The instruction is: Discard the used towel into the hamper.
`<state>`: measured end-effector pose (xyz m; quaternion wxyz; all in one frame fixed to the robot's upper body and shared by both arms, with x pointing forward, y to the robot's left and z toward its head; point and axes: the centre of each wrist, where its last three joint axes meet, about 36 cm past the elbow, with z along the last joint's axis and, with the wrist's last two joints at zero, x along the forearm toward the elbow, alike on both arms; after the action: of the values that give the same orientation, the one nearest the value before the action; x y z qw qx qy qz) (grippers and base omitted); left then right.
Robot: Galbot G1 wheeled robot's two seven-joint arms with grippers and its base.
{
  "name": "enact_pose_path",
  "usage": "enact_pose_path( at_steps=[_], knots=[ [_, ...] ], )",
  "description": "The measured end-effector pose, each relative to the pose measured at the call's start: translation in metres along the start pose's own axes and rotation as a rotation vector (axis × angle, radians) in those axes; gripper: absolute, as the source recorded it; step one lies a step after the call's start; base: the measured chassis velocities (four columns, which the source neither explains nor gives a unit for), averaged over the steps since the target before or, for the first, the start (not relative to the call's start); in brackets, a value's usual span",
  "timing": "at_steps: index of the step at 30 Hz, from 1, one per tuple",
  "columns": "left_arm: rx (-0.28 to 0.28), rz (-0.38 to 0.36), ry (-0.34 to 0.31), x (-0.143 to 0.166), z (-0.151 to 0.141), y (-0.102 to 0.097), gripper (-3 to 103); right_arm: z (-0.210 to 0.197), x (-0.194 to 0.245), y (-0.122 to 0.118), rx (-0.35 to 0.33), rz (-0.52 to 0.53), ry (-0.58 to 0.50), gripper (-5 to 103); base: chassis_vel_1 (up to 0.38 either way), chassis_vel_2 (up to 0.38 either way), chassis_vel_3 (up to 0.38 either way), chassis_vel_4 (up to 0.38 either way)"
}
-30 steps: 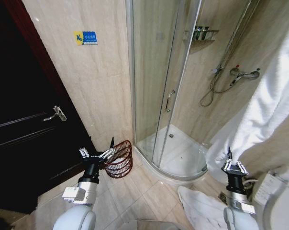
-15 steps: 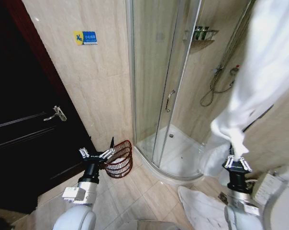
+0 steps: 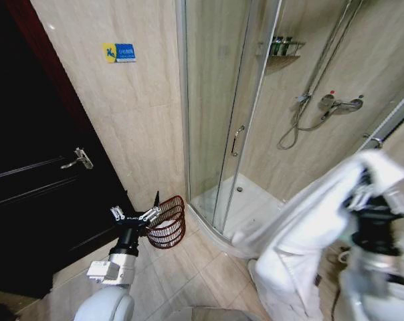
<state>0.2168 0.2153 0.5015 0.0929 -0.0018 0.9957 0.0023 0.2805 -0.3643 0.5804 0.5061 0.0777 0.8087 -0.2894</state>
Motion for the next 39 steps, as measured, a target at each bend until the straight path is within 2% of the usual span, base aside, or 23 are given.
enact_pose_path(
  at_steps=[3,9,11,17,30,39],
  knots=[
    [0.0,0.0,0.0,0.0,0.0,0.0,100,-0.005,-0.027,-0.016,0.018,-0.016,-0.081,3,0.0,0.0,0.0,0.0],
    [0.0,0.0,0.0,0.0,0.0,0.0,100,-0.013,-0.051,-0.036,0.011,-0.008,-0.143,3,0.0,0.0,0.0,0.0],
    [0.0,0.0,0.0,0.0,0.0,0.0,100,-0.019,-0.061,-0.051,0.009,0.008,-0.163,3,0.0,0.0,0.0,0.0],
    [0.0,0.0,0.0,0.0,0.0,0.0,100,-0.029,-0.072,-0.071,-0.07,0.07,-0.126,3,0.0,0.0,0.0,0.0],
    [0.0,0.0,0.0,0.0,0.0,0.0,100,-0.054,-0.095,-0.101,-0.072,0.113,-0.123,3,0.0,0.0,0.0,0.0],
    [0.0,0.0,0.0,0.0,0.0,0.0,100,-0.066,-0.088,-0.101,-0.072,0.13,-0.073,3,0.0,0.0,0.0,0.0]
  ],
)
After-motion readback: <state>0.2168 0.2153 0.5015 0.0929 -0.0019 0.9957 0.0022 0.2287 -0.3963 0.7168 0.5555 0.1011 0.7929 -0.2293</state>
